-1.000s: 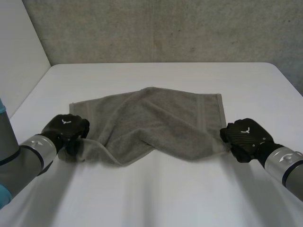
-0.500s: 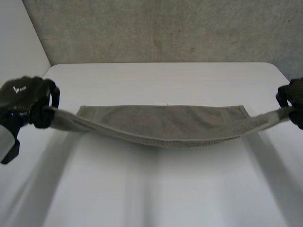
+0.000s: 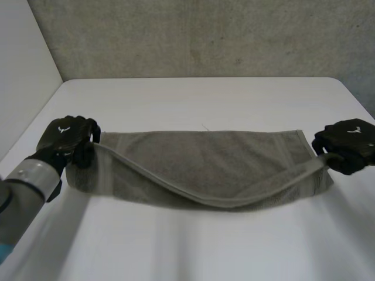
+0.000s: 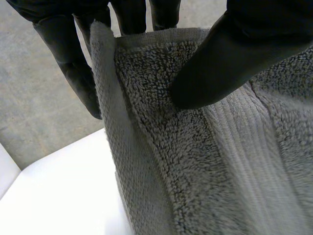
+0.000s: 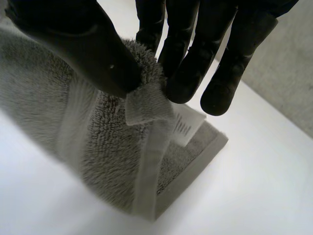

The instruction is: Fold the towel.

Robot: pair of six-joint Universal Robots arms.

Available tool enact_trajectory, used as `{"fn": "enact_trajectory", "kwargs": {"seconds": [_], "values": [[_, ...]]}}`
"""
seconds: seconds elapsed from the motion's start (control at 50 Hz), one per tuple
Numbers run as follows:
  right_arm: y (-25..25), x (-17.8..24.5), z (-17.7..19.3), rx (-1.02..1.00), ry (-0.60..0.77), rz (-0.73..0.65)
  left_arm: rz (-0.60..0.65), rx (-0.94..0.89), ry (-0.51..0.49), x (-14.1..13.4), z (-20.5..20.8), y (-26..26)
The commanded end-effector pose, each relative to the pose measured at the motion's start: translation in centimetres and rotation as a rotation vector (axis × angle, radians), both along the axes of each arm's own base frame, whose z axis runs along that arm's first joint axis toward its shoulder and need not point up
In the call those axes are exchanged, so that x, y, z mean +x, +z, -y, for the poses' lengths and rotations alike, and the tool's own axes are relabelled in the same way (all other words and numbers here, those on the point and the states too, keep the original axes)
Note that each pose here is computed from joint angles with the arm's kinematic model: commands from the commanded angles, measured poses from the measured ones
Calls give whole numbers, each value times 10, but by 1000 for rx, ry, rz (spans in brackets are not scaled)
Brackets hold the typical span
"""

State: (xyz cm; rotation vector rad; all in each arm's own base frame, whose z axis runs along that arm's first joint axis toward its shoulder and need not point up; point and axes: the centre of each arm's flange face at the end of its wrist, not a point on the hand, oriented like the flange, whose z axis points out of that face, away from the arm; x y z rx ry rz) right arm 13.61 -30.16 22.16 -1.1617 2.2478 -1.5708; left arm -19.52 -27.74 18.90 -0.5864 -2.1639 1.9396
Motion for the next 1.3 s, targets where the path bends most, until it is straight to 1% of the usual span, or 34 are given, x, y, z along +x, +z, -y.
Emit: {"fn": "enact_trajectory", "kwargs": {"seconds": [0.02, 0.04, 0.06, 0.08, 0.1, 0.12, 0.14, 0.16, 0.2, 0.22, 0.26, 0.28, 0.32, 0.36, 0.48, 0.6, 0.7, 0.74, 0.82, 0.86, 0.88, 0.9, 0.92, 0.96, 0.98, 1.02, 1.04, 1.06, 1.08, 1.12, 1.14, 1.18, 1.3], "values": [[-34, 24, 44, 21, -58, -76, 15, 8, 58, -11, 52, -26], [-40, 29, 52, 25, -71, -80, 18, 7, 63, -14, 62, -31], [-40, 30, 52, 25, -71, -80, 18, 7, 63, -14, 62, -31], [-45, 35, 60, 25, -87, -77, 20, 5, 67, -16, 72, -37], [-48, 38, 68, 23, -110, -63, 20, 5, 67, -16, 72, -37], [-48, 38, 69, 23, -110, -63, 17, 0, 69, -19, 82, -41], [-51, 40, 77, 21, -135, -42, 13, -11, 66, -23, 92, -43], [-53, 43, 85, 15, -159, -17, 13, -12, 66, -23, 92, -43], [-55, 47, 92, 3, -176, 6, 14, -21, 60, -33, 105, -51], [-55, 47, 92, 3, -176, 6, 14, -21, 60, -33, 105, -51], [-59, 56, 105, -36, -202, 36, 14, -33, 61, -40, 116, -57], [-59, 56, 105, -36, -202, 36, 14, -33, 61, -40, 116, -57], [-60, 62, 118, -100, -229, 34, 15, -41, 64, -43, 122, -59], [-61, 64, 123, -130, -247, 32, 16, -56, 75, -47, 133, -63], [-71, 69, 142, -206, -282, 32, 17, -59, 79, -49, 144, -70], [-80, 74, 144, -204, -280, 29, 19, -47, 81, -51, 146, -79], [-82, 76, 143, -198, -291, 25, 17, -46, 93, -53, 144, -79], [-83, 73, 142, -194, -319, 11, 18, -49, 121, -51, 143, -76], [-88, 75, 135, -170, -325, -2, 21, -45, 151, -49, 140, -70], [-83, 73, 122, -150, -322, -15, 24, -39, 167, -48, 135, -64], [-83, 73, 122, -150, -322, -15, 26, -36, 180, -45, 130, -56], [-71, 72, 115, -158, -318, -10, 26, -36, 187, -42, 123, -49], [-70, 72, 114, -158, -318, -10, 26, -36, 187, -42, 123, -49], [-50, 65, 98, -174, -328, -5, 25, -39, 188, -40, 116, -41], [-50, 65, 98, -174, -328, -5, 22, -45, 190, -37, 108, -32], [-40, 61, 82, -177, -324, -4, 18, -51, 193, -34, 101, -22], [-40, 61, 82, -177, -324, -4, 17, -56, 193, -31, 92, -14], [-39, 59, 73, -166, -323, -11, 13, -53, 192, -29, 83, -9], [-39, 59, 73, -166, -323, -12, 13, -53, 192, -29, 83, -9], [-44, 58, 55, -129, -310, -28, -7, -37, 192, -26, 67, -4], [-44, 58, 55, -129, -310, -28, -7, -37, 192, -26, 67, -4], [-57, 58, 40, -82, -266, -61, -22, -23, 194, -24, 62, -5], [-75, 48, 35, -47, -245, -96, -98, 55, 203, -22, 44, -23]]}}
